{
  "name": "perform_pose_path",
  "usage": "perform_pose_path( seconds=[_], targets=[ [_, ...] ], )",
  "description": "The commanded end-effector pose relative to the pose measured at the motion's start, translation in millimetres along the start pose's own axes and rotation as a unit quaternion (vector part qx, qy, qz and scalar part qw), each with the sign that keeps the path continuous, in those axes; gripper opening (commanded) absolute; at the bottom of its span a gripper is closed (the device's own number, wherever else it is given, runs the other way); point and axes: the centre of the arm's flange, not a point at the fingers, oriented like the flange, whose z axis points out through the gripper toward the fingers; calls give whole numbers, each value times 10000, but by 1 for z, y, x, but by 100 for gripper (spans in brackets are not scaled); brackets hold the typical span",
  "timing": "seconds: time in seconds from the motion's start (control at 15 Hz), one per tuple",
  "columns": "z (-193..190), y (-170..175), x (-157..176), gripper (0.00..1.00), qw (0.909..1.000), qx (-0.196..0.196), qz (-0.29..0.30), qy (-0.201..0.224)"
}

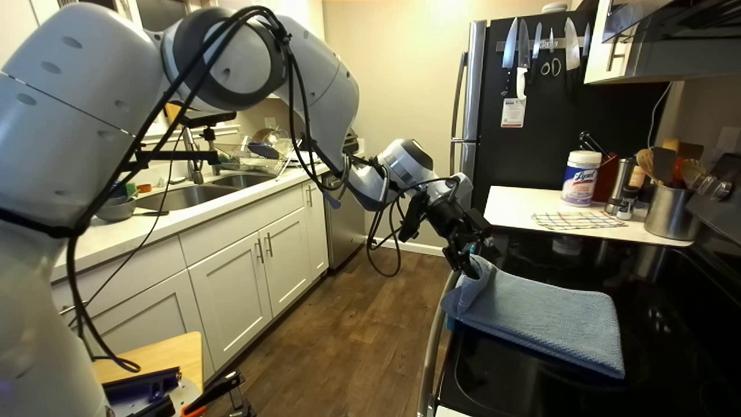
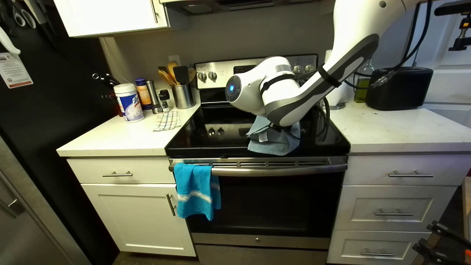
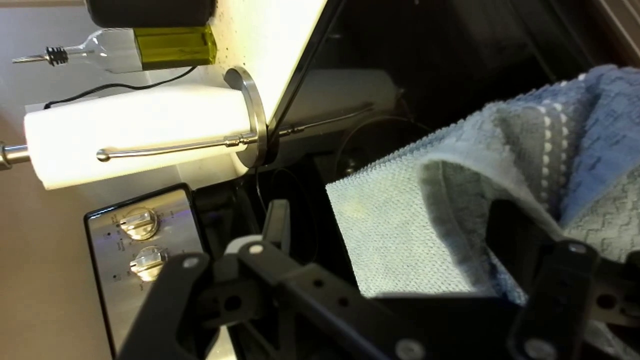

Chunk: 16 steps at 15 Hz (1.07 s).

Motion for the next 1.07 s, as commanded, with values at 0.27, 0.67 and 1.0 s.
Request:
perform_pose_path(
  seconds=[0.27,0.67,1.0],
  targets=[
    [-18,-25,-27,100,9987,323,-339,201],
    [-26,-37,-34,100,9975,455,-466,266],
    [-27,-38,-31,100,9974,469,-471,283]
  ],
)
